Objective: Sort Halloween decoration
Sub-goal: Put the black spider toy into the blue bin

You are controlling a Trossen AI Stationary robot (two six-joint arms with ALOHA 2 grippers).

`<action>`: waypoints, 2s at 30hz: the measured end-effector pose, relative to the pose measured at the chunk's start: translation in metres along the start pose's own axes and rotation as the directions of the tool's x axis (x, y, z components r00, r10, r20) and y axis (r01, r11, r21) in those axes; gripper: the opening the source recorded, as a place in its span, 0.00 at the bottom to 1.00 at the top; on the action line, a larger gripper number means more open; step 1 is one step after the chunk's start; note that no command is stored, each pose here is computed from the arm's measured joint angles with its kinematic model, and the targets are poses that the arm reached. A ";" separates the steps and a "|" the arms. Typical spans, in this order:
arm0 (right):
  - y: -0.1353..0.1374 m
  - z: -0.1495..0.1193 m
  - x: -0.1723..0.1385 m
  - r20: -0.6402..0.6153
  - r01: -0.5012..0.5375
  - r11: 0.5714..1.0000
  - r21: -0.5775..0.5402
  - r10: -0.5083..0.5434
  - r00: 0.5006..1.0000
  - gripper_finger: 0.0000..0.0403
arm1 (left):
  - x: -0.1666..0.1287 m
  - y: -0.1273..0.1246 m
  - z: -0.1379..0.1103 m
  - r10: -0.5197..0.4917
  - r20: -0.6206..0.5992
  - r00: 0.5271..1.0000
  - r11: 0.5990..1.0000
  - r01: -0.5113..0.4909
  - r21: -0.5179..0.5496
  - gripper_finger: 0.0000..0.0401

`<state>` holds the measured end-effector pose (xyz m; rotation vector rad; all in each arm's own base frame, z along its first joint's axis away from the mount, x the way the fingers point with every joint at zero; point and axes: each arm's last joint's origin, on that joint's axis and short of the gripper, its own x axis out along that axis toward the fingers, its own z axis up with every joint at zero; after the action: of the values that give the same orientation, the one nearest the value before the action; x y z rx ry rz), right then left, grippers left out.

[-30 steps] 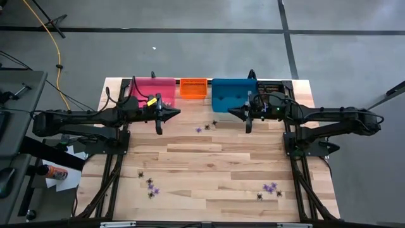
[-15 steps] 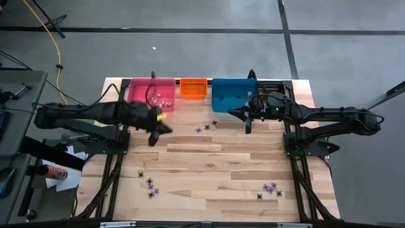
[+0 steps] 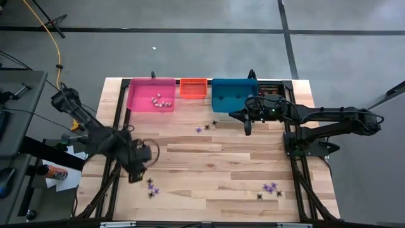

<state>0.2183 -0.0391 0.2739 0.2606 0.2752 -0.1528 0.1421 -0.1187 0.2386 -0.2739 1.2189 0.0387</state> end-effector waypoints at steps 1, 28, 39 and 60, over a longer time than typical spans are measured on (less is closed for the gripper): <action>0.000 0.000 0.000 -0.002 0.001 1.000 0.000 -0.001 1.000 0.00 | 0.006 -0.004 -0.006 0.014 -0.025 1.000 1.000 -0.014 0.020 0.42; -0.002 -0.002 0.000 -0.010 0.052 0.999 0.012 -0.052 0.999 0.00 | 0.092 0.006 -0.069 0.029 -0.117 0.993 0.999 -0.025 0.035 0.49; -0.002 -0.004 0.000 -0.030 0.058 0.998 0.020 -0.058 0.998 0.00 | 0.094 0.013 -0.073 0.084 -0.133 0.988 0.996 -0.079 0.039 0.14; -0.003 -0.006 0.000 -0.051 0.064 0.998 0.021 -0.063 0.997 0.00 | 0.048 0.048 -0.020 0.069 0.336 0.939 0.979 0.000 -0.203 0.00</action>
<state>0.2160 -0.0401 0.2679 0.2783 0.3322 -0.2121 0.1322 -0.0823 0.1782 -0.4041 0.8725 0.2327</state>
